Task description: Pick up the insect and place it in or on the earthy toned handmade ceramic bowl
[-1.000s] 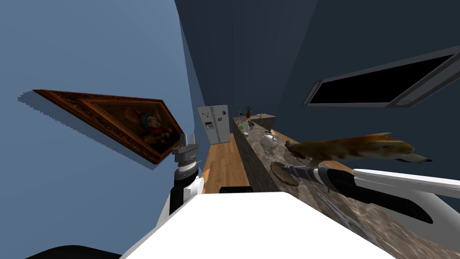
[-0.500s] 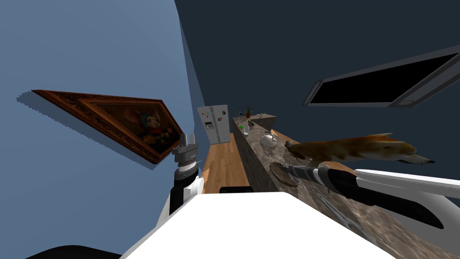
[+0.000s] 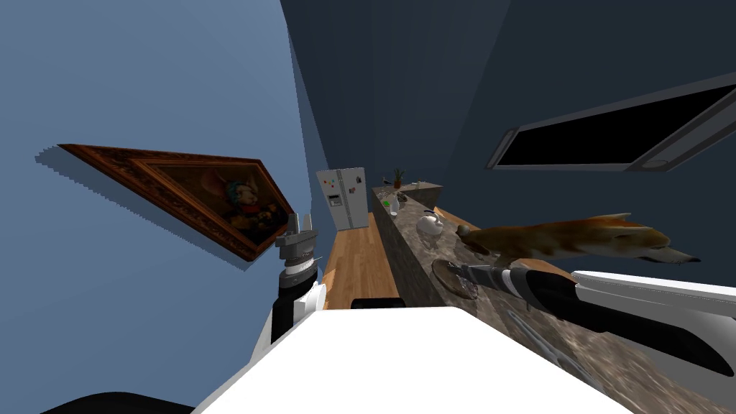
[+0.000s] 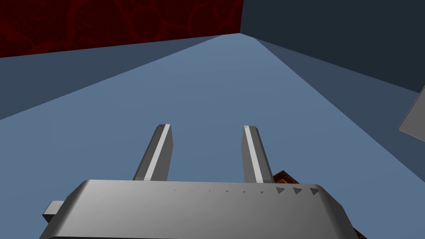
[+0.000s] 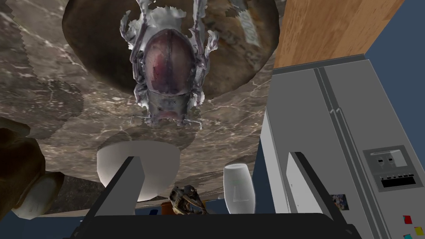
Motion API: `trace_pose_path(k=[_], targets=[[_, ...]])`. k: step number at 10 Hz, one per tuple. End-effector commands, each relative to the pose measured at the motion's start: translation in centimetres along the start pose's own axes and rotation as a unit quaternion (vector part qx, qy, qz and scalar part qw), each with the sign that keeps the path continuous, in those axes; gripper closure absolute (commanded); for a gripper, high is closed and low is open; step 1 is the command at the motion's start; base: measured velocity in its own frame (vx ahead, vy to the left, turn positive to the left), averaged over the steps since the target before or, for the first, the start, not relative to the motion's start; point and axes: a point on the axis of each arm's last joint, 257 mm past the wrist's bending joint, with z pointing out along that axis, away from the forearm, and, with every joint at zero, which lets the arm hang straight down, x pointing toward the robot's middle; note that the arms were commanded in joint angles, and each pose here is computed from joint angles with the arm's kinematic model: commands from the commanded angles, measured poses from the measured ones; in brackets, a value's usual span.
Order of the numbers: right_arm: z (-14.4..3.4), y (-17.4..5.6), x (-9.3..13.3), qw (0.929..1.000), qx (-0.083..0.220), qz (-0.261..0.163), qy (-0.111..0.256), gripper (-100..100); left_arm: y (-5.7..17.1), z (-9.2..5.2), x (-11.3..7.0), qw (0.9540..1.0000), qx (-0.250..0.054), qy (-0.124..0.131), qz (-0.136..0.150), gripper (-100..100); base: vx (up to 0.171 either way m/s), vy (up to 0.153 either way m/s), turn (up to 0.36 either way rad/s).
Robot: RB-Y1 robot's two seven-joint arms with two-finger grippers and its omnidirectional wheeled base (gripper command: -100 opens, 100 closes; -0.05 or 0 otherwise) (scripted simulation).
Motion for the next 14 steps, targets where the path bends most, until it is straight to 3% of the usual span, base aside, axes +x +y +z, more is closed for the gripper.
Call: trace_pose_path(k=[1,4,14], targets=[[-0.3,0.3,0.2,1.0000,0.002,0.004,0.005,-100,0.0,0.0,0.0,1.0000,0.000,0.000,0.000,0,-0.005,-0.005,0.017],[-0.8,1.1,-1.1,1.0000,0.001,-0.005,-0.004,-100,0.0,0.0,0.0,1.0000,0.000,0.000,0.000,0,0.003,0.003,-0.009],[-1.3,1.8,-1.2,1.0000,0.002,-0.007,-0.002,-100,0.0,0.0,0.0,1.0000,0.000,0.000,0.000,0,-0.001,-0.001,0.004]])
